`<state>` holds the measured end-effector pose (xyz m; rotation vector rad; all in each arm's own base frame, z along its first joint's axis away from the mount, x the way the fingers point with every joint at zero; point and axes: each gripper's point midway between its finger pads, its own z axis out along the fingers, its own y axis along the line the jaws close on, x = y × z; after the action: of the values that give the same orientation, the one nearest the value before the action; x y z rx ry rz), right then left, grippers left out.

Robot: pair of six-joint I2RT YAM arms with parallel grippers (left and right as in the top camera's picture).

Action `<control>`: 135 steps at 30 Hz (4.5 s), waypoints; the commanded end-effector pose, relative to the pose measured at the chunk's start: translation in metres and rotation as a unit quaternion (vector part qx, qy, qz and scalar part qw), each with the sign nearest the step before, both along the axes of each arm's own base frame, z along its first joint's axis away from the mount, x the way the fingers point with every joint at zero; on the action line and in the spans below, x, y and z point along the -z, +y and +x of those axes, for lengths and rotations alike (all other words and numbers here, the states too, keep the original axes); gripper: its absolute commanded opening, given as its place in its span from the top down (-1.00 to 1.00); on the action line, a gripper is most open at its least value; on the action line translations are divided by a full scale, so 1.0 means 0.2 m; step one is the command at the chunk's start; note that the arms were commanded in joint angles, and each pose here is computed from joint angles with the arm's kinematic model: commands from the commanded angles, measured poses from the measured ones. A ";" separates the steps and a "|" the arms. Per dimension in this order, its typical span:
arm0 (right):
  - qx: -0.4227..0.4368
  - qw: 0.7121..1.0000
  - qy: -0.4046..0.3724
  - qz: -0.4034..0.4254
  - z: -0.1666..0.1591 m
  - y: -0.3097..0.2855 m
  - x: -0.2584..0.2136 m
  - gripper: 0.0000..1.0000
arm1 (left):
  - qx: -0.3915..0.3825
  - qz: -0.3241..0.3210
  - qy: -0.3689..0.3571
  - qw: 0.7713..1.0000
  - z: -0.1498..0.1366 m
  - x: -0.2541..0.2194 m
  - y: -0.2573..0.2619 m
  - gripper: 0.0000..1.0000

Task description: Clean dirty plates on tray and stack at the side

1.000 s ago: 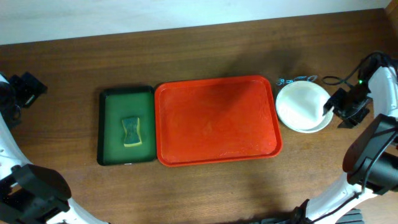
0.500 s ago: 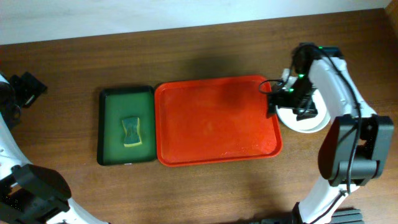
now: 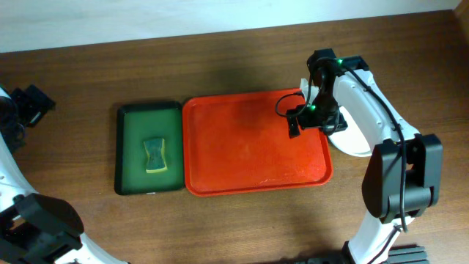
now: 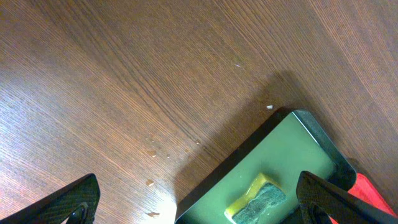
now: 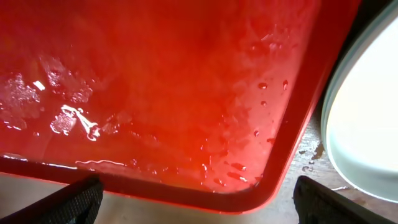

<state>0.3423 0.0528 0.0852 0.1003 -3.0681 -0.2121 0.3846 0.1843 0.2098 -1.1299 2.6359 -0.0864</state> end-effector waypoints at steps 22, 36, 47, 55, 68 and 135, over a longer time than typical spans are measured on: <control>-0.033 0.643 -0.764 0.039 -1.04 -0.08 -1.72 -0.97 | -0.006 0.000 -0.015 1.000 0.00 -0.05 0.00 -0.98; 0.005 0.509 -0.861 0.009 -0.62 -0.13 -1.03 -0.97 | -0.006 0.000 -0.015 1.000 0.00 -0.05 0.00 -0.98; 0.027 0.709 -0.704 -0.029 -0.48 -0.20 -0.35 -0.97 | -0.006 0.000 -0.016 1.000 0.00 -0.06 0.00 -0.98; 0.027 0.710 -0.704 -0.029 -0.48 -0.20 -0.35 -0.97 | -0.006 0.000 -0.015 1.000 0.00 -0.05 0.00 -0.99; 0.027 0.710 -0.704 -0.029 -0.48 -0.20 -0.35 -0.97 | -0.006 -0.004 -0.008 1.000 0.01 -0.02 0.00 -0.98; 0.027 0.710 -0.704 -0.029 -0.48 -0.20 -0.35 -0.97 | 0.216 0.240 -0.532 0.783 -0.69 0.27 -0.90 -0.98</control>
<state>0.2457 0.0158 0.1583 0.3168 -4.6281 -0.0115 0.2462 0.0014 0.1594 -0.2461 1.6285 -0.2128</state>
